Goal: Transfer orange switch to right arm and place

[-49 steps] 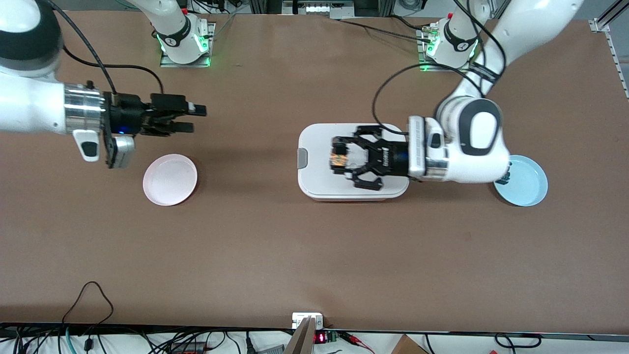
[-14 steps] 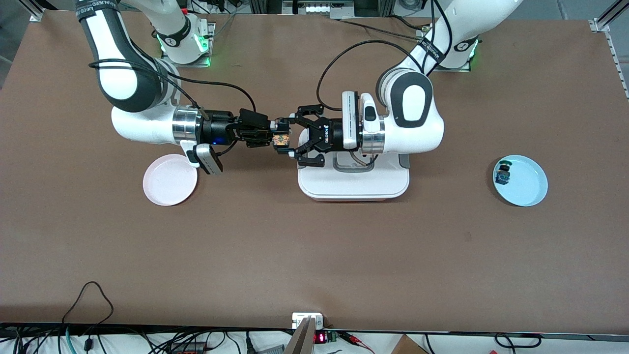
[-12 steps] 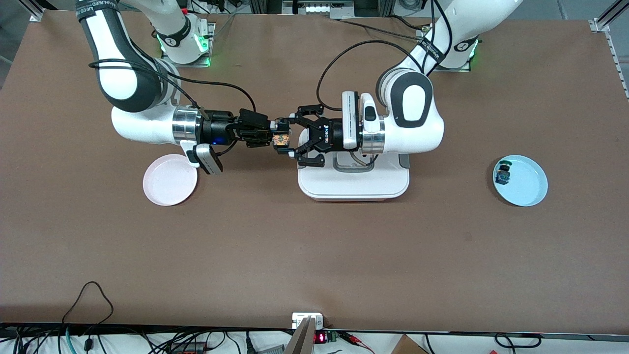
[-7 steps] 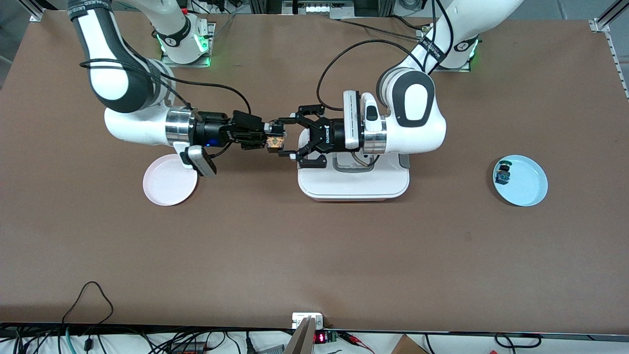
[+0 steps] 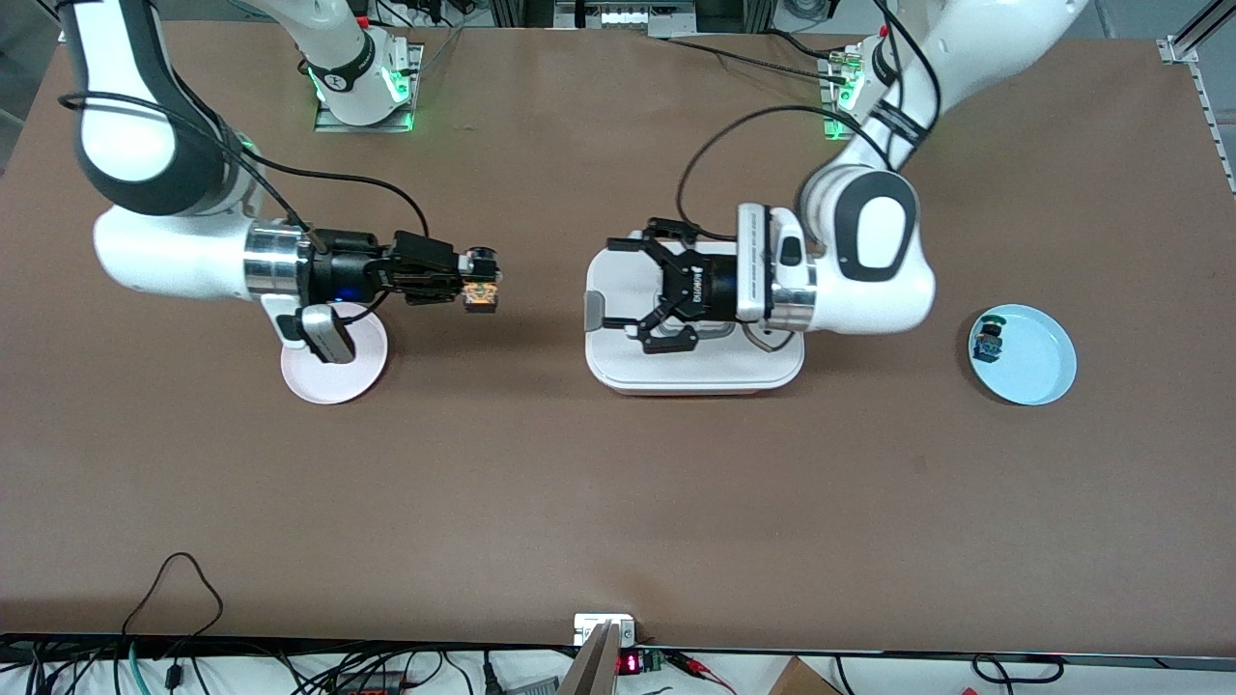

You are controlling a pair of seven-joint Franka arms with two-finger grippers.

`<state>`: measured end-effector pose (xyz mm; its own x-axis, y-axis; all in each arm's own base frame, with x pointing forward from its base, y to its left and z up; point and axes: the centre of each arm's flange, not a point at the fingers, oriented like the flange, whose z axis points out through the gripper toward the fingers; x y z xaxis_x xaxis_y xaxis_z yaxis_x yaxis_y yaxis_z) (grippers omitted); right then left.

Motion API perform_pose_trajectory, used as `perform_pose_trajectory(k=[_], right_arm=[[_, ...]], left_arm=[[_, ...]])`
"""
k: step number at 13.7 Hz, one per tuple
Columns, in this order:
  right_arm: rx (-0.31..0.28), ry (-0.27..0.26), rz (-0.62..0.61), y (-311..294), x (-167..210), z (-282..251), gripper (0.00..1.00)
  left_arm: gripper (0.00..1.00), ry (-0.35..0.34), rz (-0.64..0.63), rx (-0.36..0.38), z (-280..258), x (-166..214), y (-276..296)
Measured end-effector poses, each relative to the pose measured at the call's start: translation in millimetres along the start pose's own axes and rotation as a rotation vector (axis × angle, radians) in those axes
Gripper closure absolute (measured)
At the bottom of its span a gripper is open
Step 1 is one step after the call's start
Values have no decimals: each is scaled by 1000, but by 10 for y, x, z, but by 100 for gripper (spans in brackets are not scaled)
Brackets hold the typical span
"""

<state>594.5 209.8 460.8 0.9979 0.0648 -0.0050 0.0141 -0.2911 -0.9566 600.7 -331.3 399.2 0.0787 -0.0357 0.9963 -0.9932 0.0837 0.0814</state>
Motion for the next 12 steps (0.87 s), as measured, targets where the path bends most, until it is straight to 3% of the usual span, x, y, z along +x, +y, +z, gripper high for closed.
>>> perform_pose_trajectory(k=[4,7,10,12], right_arm=[[-286,-95,-26,95,31,-509,66],[-570,-178,-51,359,-8,-863,66],[-897,-272,-67,621,-46,-1116,66],[-1049,-304,-60,877,-23,-1193,66]], left_arm=[[0,-212,-149,-145,-794,-142,-56],[0,-386,-370,-178,-1020,-276,-2],[0,-650,-617,-195,-1299,-347,89],[0,-850,-744,-181,-1571,-163,130]])
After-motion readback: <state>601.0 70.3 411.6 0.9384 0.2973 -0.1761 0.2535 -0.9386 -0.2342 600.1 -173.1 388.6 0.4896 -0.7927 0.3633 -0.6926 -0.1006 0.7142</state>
